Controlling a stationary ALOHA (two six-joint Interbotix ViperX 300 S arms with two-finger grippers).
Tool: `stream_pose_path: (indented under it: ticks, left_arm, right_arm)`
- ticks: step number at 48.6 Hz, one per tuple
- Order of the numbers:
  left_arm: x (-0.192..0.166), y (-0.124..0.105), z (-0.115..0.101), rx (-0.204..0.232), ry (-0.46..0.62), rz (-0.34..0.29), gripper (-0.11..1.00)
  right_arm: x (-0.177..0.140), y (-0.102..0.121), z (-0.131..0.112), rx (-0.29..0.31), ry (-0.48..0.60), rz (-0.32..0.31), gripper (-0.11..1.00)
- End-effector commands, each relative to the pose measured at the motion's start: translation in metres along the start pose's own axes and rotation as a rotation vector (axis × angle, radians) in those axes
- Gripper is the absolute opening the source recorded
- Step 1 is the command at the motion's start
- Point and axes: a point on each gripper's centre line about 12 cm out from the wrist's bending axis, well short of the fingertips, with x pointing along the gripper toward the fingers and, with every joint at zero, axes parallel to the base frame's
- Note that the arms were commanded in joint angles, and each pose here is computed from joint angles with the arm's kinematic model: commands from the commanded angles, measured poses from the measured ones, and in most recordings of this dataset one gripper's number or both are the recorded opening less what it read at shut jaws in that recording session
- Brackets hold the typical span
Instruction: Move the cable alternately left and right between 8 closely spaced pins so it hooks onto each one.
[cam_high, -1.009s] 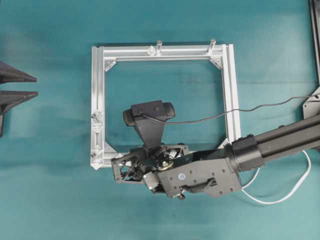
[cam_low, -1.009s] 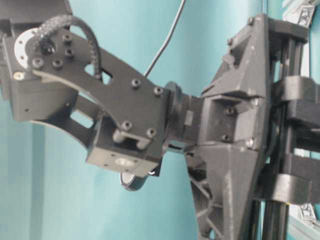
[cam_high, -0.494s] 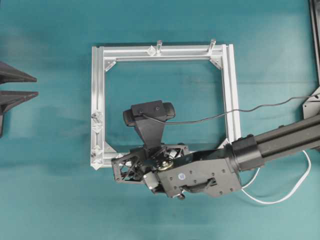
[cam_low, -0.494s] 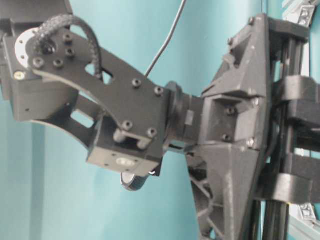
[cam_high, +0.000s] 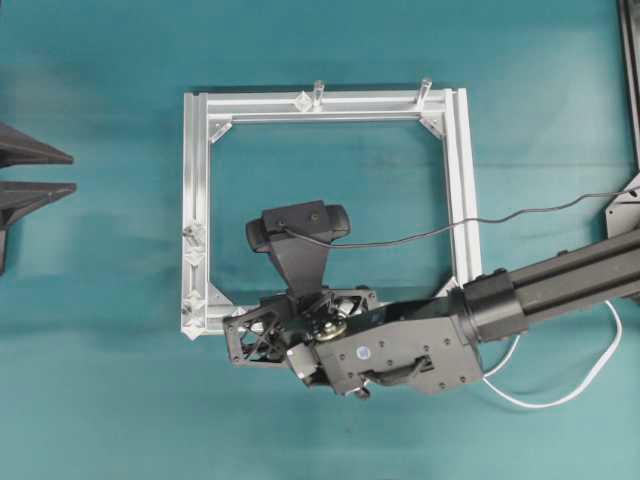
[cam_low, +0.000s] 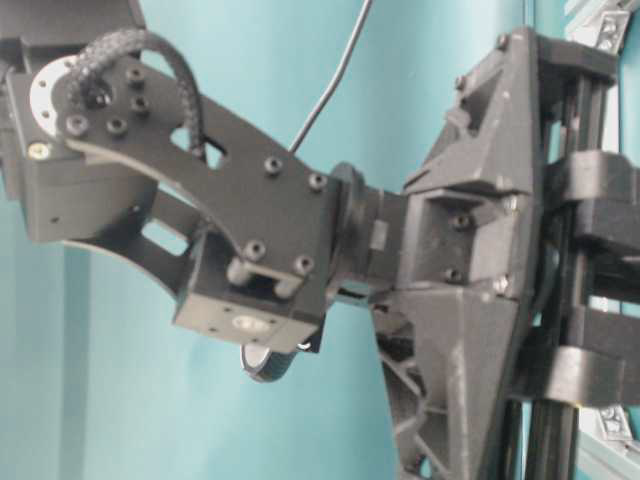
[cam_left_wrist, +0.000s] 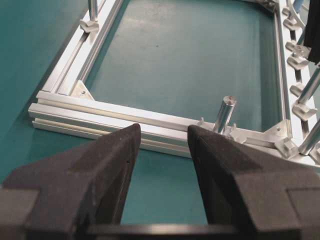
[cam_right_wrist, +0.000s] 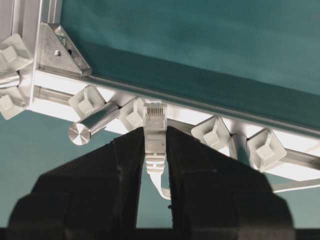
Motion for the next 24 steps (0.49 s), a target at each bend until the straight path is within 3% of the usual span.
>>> stream_pose_path:
  ticks: [1, 24]
  left_arm:
    - [0.000, 0.000, 0.008, -0.001, -0.020, 0.002, 0.50]
    - [0.000, 0.000, 0.007, -0.001, -0.017, 0.003, 0.50]
  right_arm:
    - [-0.009, 0.005, 0.010, 0.004, -0.005, 0.023, 0.16]
    - [0.007, 0.010, 0.067, -0.047, -0.061, -0.002, 0.16]
